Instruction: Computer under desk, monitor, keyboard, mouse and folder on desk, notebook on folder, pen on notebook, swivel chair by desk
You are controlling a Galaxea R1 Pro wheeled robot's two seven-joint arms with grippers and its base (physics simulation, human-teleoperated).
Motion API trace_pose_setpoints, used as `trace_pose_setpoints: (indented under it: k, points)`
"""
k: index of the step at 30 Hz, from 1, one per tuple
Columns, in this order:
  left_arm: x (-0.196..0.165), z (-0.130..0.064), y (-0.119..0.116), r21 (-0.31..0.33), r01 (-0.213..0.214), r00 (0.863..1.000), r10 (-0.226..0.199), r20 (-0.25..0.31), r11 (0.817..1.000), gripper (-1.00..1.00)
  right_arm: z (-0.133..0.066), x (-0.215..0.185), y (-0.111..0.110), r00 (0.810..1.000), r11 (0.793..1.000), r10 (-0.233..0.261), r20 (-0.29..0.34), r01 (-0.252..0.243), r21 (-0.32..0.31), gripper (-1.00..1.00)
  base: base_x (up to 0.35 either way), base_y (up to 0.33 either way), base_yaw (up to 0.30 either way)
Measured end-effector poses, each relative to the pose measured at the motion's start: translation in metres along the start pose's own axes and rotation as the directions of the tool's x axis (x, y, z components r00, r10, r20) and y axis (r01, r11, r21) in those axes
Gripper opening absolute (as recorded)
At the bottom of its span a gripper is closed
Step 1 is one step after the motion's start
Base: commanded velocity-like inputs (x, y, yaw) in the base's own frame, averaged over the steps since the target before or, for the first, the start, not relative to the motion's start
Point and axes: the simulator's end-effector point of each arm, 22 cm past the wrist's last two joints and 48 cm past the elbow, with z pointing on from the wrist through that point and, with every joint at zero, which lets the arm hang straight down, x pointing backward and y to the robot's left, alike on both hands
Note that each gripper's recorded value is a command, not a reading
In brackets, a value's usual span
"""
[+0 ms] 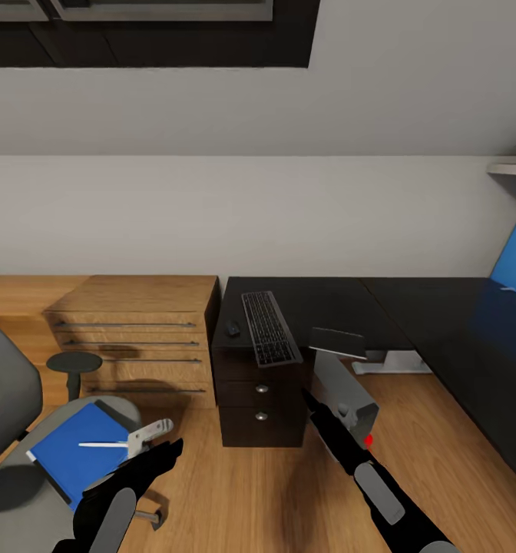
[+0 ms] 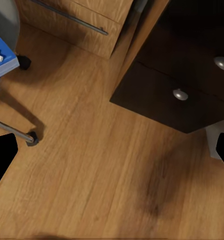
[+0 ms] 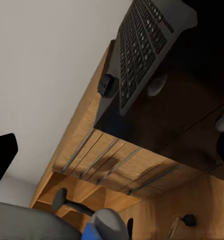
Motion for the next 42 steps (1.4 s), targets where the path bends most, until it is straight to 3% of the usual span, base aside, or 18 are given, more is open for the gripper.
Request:
trace_pose_setpoints:
  k: [4,12,21,26,37,42]
  points:
    - [0.005,0.005,0.002,-0.002,-0.001,1.0,0.001,0.0,1.0,1.0,-0.009,0.007,-0.014,0.999,0.998,0.049,-0.007,-0.049,-0.027,1.0,0.0,0.0,0.0]
    - [0.014,0.014,0.007,-0.003,-0.002,1.0,0.002,0.002,1.0,1.0,-0.009,0.009,-0.023,0.998,0.997,0.064,0.008,-0.064,-0.041,1.0,0.0,0.0,0.0]
    - [0.026,0.025,0.01,-0.001,-0.002,1.0,0.002,0.002,1.0,1.0,-0.009,0.018,-0.079,0.998,0.987,0.067,0.01,-0.068,0.144,1.0,0.0,0.0,0.0]
    - [0.033,0.031,0.013,-0.001,-0.002,1.0,0.002,0.002,1.0,1.0,-0.009,0.021,-0.101,0.998,0.979,0.068,0.007,-0.068,0.191,1.0,0.0,0.0,0.0]
    - [0.048,0.044,0.018,0.001,-0.001,1.0,0.001,0.002,1.0,1.0,-0.009,0.032,-0.125,0.997,0.975,0.078,-0.012,-0.074,0.208,1.0,0.0,0.0,0.0]
    - [0.055,0.05,0.021,0.003,-0.001,1.0,0.001,0.001,1.0,1.0,-0.007,0.047,-0.126,0.985,0.971,0.159,-0.067,-0.143,0.193,1.0,0.0,0.0,0.0]
